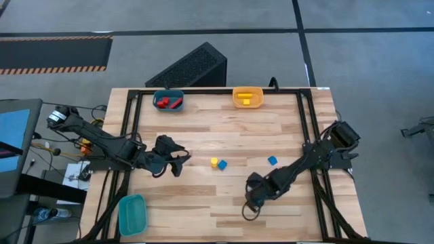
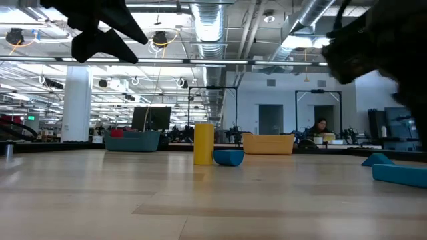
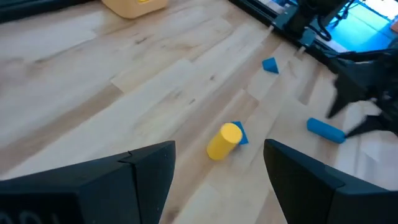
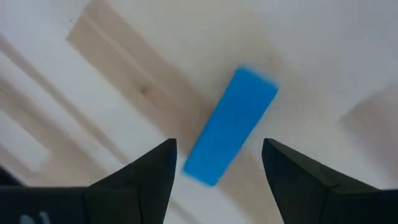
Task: Sort & place blocks by color
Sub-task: Put the bottom blue block into the green bin
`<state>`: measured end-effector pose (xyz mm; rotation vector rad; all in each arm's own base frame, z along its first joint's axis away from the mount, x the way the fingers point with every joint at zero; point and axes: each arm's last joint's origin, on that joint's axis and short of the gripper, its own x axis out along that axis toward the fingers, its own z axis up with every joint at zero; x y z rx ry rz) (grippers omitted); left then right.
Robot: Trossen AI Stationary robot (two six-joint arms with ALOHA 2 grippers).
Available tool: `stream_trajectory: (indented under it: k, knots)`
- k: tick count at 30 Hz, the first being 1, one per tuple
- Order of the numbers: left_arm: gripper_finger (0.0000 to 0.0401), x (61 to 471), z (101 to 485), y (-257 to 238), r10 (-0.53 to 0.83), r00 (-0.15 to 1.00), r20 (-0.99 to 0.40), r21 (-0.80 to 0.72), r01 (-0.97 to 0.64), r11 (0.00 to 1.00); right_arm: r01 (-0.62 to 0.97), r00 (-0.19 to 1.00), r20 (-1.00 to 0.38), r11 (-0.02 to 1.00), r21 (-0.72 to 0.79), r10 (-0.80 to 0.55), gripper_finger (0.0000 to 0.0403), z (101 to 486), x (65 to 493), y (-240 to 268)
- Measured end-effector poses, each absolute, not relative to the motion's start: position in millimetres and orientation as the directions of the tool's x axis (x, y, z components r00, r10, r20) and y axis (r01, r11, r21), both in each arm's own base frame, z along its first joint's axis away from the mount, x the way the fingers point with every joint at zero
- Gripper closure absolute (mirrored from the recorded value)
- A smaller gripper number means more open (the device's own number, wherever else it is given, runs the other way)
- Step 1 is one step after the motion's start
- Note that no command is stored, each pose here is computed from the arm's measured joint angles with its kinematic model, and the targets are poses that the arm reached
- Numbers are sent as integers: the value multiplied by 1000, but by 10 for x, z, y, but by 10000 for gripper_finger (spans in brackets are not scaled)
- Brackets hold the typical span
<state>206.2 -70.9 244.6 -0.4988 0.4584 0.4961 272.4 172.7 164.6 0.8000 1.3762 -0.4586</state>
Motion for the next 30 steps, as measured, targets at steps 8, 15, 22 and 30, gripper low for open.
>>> stream_trajectory:
  k: [8,15,22,30]
  knots:
    - [168,2124,2443,-534,349,764,-542,-293,-562,774,855,222,-972,463,235,83,143,1429,2753,1908]
    - [168,2154,2439,-433,338,755,-561,-265,-551,791,861,187,-980,469,196,66,169,1305,2784,1880]
    - [168,2159,2444,-426,340,758,-557,-256,-546,798,815,159,-986,558,158,48,323,1357,2749,1833]
    - [168,2195,2482,-450,284,797,-533,-314,-498,808,760,277,-959,624,182,-57,323,1656,2639,1767]
